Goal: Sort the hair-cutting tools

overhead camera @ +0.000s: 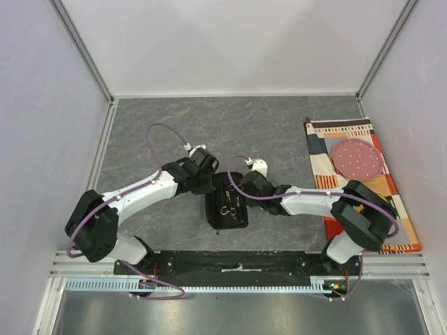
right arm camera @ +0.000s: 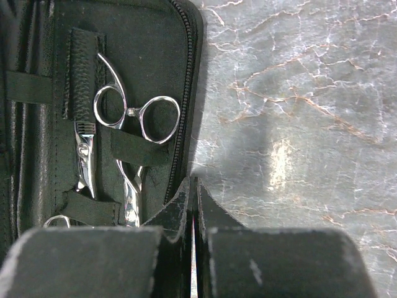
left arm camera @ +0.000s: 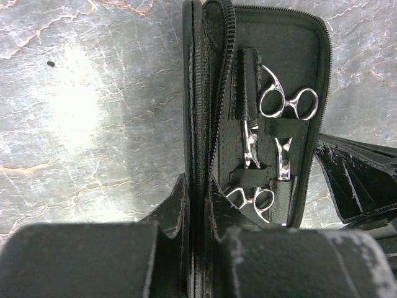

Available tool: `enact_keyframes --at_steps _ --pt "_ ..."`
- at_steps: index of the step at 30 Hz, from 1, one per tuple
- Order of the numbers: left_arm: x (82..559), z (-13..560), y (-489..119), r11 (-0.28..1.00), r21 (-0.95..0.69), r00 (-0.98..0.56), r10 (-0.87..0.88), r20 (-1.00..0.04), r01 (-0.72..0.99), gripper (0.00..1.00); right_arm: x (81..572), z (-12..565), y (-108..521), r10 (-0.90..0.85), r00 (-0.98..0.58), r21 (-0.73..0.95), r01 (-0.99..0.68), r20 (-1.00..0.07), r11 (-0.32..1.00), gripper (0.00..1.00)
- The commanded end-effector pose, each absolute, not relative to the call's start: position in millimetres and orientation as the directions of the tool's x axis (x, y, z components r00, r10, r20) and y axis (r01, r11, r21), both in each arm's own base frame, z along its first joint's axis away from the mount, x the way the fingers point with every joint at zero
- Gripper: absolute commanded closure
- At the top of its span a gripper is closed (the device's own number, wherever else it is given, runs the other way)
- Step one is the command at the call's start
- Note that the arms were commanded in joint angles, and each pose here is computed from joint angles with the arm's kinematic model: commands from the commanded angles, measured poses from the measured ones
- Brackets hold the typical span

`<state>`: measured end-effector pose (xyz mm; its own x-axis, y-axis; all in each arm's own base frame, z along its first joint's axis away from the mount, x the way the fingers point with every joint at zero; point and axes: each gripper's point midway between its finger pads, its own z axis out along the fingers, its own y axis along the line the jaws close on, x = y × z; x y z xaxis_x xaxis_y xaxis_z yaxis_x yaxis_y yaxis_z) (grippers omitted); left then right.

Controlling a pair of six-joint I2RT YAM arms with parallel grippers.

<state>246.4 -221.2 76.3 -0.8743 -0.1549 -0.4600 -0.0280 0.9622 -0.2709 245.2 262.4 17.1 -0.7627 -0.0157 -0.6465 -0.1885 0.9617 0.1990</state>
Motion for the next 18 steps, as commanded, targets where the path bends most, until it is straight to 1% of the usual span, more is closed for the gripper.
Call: enact_keyframes --at_steps 1,2,6,8,10,11,12,18 --pt "263 94 -236 0.953 -0.301 -0.842 -0.149 -0.519 0.016 0.98 226 -2 279 -0.012 -0.818 0.293 -0.22 -0.575 0.93 1.0" --pt "263 93 -236 0.953 -0.301 -0.843 -0.147 -0.517 0.019 0.98 225 -4 278 -0.012 -0.819 0.291 -0.218 -0.574 0.932 1.0" --pt "264 98 -236 0.951 -0.308 -0.837 -0.148 -0.527 0.025 0.88 223 -4 276 -0.015 -0.819 0.289 -0.218 -0.573 0.932 1.0" --pt "264 101 -236 0.949 -0.313 -0.831 -0.149 -0.536 0.032 0.87 223 -4 275 -0.016 -0.818 0.287 -0.22 -0.576 0.932 1.0" --pt "263 103 -236 0.945 -0.326 -0.824 -0.155 -0.544 0.037 0.8 222 -6 273 -0.02 -0.82 0.282 -0.219 -0.571 0.934 1.0" --pt "262 105 -237 0.941 -0.335 -0.823 -0.153 -0.547 0.047 0.74 221 -6 274 -0.02 -0.821 0.286 -0.221 -0.57 0.932 1.0" --pt "263 105 -240 0.933 -0.353 -0.816 -0.158 -0.556 0.061 0.71 220 -7 274 -0.021 -0.823 0.287 -0.222 -0.568 0.932 1.0" --pt "261 122 -248 0.897 -0.427 -0.792 -0.176 -0.585 0.117 0.64 218 -10 272 -0.025 -0.827 0.287 -0.223 -0.562 0.931 1.0"
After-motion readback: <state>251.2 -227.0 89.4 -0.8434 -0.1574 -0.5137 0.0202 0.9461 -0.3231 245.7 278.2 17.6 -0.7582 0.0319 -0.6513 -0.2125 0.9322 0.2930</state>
